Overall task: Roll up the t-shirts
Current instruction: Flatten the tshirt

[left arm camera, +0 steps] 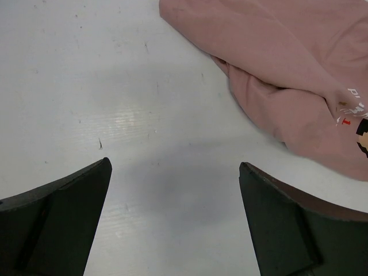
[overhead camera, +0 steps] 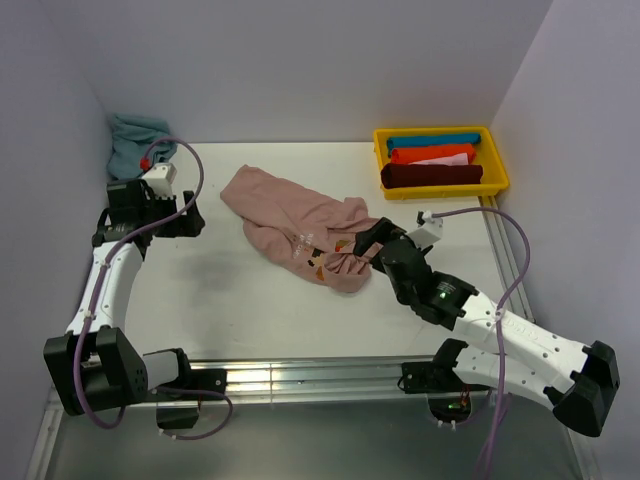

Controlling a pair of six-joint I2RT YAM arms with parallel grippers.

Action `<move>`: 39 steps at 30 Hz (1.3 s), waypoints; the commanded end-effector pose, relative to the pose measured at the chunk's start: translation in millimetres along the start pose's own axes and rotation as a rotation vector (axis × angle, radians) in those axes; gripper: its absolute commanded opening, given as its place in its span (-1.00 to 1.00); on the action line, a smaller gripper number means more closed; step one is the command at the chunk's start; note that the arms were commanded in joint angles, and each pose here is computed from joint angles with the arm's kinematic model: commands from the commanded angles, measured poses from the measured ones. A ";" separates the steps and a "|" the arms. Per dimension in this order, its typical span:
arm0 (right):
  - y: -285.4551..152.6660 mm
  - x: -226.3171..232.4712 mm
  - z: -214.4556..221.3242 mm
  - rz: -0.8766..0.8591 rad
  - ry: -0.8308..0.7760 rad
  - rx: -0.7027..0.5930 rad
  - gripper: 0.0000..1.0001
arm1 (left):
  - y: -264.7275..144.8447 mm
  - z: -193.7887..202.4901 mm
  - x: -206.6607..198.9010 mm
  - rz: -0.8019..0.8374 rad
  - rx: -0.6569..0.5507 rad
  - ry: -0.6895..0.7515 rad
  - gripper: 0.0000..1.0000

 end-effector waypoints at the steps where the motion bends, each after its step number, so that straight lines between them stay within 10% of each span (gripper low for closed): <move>1: 2.1 -2.4 7.5 0.007 -0.017 0.022 0.99 | 2.7 0.6 -3.9 0.033 -0.005 0.023 0.99; 11: 30.5 -0.5 59.9 0.179 -0.265 0.187 0.49 | 5.3 2.2 -8.0 0.049 0.011 0.028 0.99; 31: 58.0 11.8 127.8 0.284 -0.620 0.319 0.35 | 17.2 9.0 -19.7 0.102 0.071 0.044 0.99; 34: 58.7 12.9 128.1 0.283 -0.629 0.327 0.15 | 24.0 10.1 -29.9 0.120 0.087 0.078 0.99; 39: 58.0 19.6 108.1 0.290 -0.609 0.312 -0.72 | 42.9 16.3 -56.8 0.187 0.138 0.144 0.99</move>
Point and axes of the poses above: each gripper's point midway between its finger pads, its own y axis out along the fingers, its own x axis along the line the jaws close on, z = x × y, the point moved 5 cm from there along -y, back along the fingers, and after that the axes turned 7 degrees about y, right-handed, at the moved point
